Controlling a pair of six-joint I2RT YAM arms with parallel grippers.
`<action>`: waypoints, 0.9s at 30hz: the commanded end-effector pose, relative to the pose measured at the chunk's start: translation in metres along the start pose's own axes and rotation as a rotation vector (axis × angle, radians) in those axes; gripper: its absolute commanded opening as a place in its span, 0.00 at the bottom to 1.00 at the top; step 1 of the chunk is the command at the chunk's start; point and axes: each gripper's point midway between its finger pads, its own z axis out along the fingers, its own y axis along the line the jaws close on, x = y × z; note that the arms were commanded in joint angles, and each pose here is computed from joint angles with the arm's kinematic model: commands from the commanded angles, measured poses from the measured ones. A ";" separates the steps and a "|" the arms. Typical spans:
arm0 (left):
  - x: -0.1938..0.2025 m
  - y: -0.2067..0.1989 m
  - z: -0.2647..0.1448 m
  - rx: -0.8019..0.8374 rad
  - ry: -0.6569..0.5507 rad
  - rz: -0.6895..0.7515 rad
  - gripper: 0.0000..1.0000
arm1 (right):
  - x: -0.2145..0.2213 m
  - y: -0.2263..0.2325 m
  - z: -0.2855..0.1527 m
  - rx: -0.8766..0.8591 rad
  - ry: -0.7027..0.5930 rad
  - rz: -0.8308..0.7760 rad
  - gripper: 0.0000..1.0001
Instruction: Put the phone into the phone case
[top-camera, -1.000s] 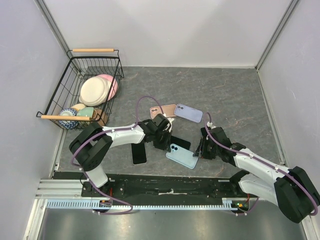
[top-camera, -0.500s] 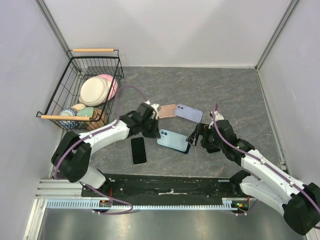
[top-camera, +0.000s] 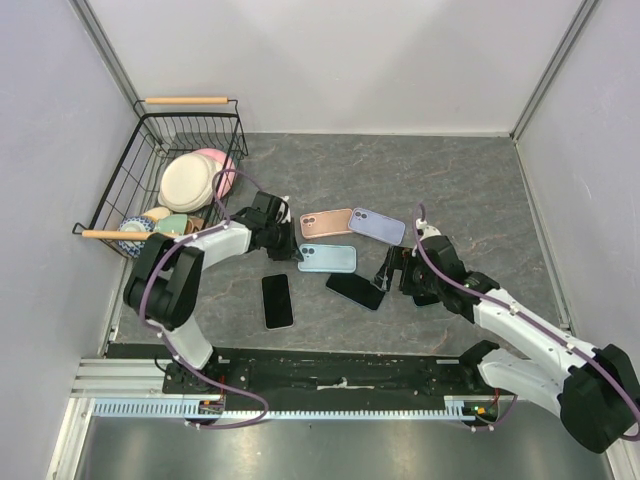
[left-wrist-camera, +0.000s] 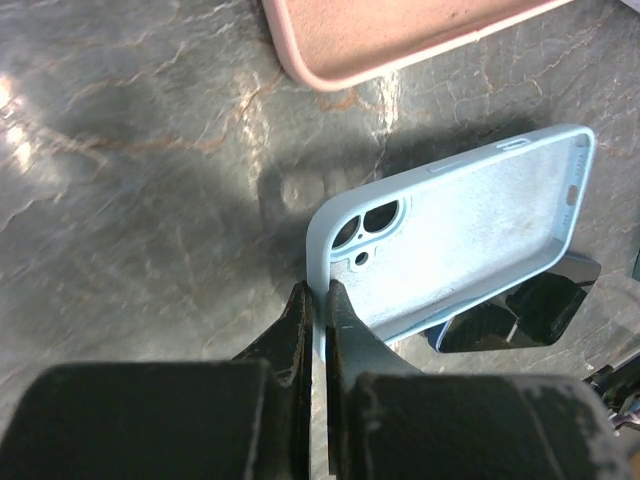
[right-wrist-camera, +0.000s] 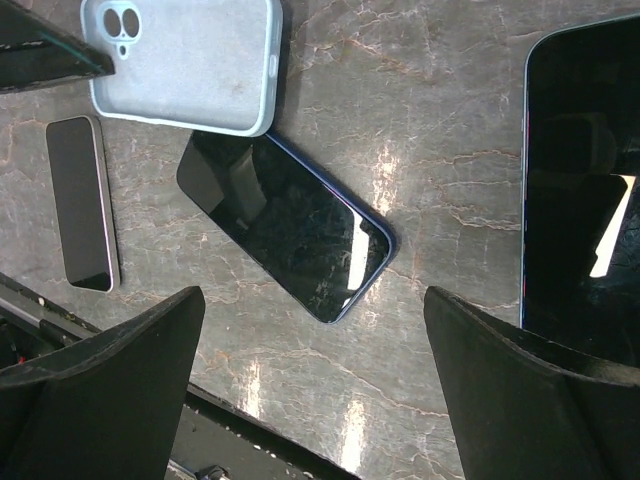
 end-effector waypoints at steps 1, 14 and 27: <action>-0.020 -0.017 0.019 0.075 -0.025 0.002 0.02 | -0.006 0.004 0.003 -0.014 -0.017 -0.017 0.98; -0.049 -0.044 0.023 0.187 -0.066 0.004 0.02 | 0.014 0.001 0.016 -0.041 0.055 -0.017 0.98; -0.067 -0.022 0.035 0.135 -0.043 -0.003 0.02 | 0.027 -0.004 0.017 -0.043 0.093 -0.014 0.98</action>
